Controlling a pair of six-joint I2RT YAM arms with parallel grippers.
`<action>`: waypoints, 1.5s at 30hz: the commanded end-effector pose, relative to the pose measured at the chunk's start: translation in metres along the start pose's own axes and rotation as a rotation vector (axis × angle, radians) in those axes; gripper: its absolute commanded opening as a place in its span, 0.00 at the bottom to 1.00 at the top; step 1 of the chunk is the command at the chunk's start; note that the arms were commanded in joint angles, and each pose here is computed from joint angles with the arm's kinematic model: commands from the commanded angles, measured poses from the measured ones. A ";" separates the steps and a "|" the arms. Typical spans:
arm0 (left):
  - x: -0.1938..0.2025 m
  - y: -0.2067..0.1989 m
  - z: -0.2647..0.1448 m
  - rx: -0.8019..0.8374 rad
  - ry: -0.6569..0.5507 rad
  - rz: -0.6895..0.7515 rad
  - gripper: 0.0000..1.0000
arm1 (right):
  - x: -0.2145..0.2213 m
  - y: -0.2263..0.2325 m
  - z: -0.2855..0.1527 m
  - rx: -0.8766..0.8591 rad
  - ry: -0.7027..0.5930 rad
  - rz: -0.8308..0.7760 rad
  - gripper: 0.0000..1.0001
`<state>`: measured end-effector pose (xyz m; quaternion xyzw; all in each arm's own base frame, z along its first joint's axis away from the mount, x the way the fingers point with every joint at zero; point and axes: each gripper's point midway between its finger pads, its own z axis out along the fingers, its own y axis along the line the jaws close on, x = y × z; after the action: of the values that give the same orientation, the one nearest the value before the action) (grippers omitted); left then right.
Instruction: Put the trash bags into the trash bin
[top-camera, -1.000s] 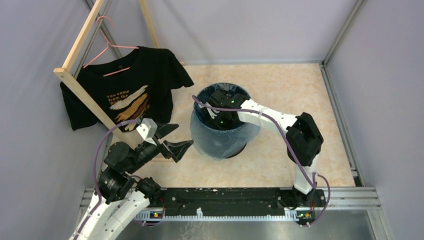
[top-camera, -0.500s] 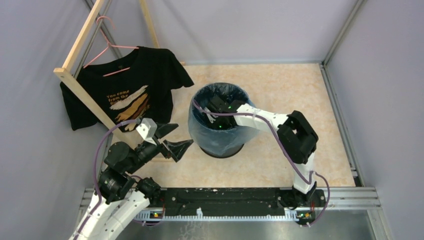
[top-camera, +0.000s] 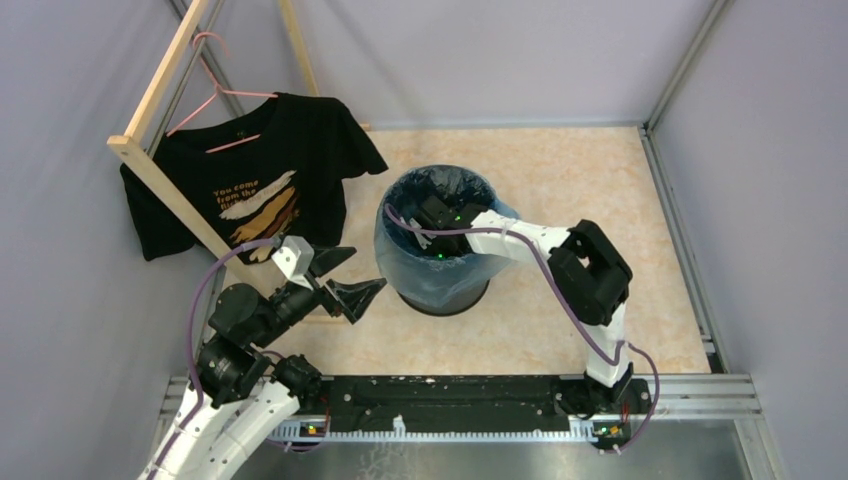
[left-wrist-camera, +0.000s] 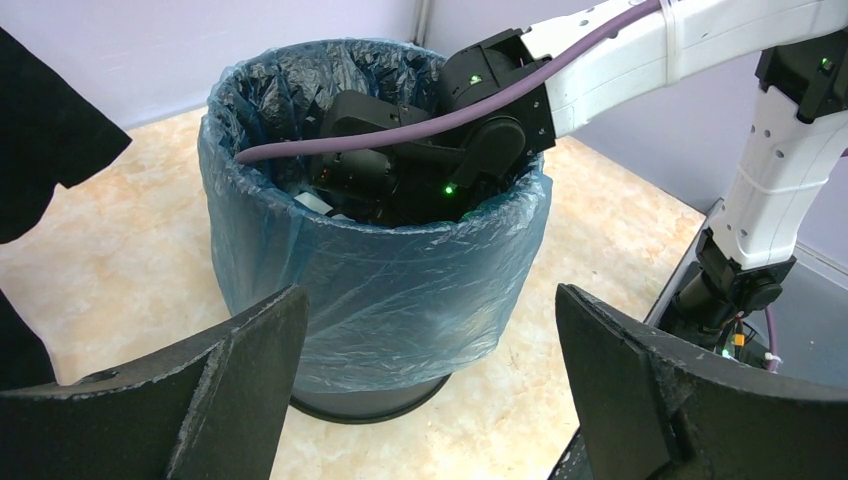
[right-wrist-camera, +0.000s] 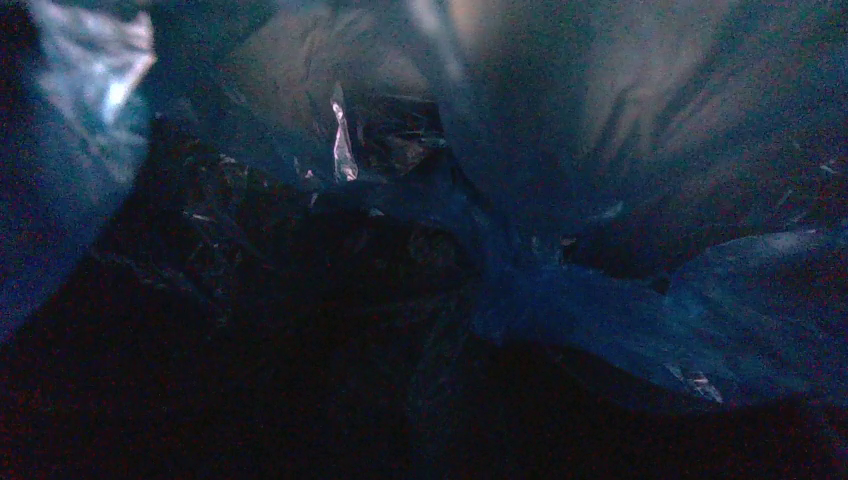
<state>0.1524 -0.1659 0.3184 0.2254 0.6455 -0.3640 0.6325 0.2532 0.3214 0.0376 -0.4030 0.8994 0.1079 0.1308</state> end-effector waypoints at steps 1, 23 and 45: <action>-0.009 0.000 0.001 0.001 -0.042 0.030 0.99 | -0.012 0.003 -0.007 -0.013 -0.036 0.027 0.61; 0.000 0.012 0.008 -0.052 -0.006 0.002 0.99 | -0.083 0.013 -0.171 0.011 -0.411 0.114 0.73; 0.122 0.001 0.037 -0.082 0.518 -0.554 0.99 | 0.076 0.032 -0.274 -0.167 -0.807 0.284 0.99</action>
<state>0.1708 -0.2017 0.2120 0.1369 0.8328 -0.3860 0.3725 0.1572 0.1984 0.3269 -0.2265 0.7838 0.3103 0.4879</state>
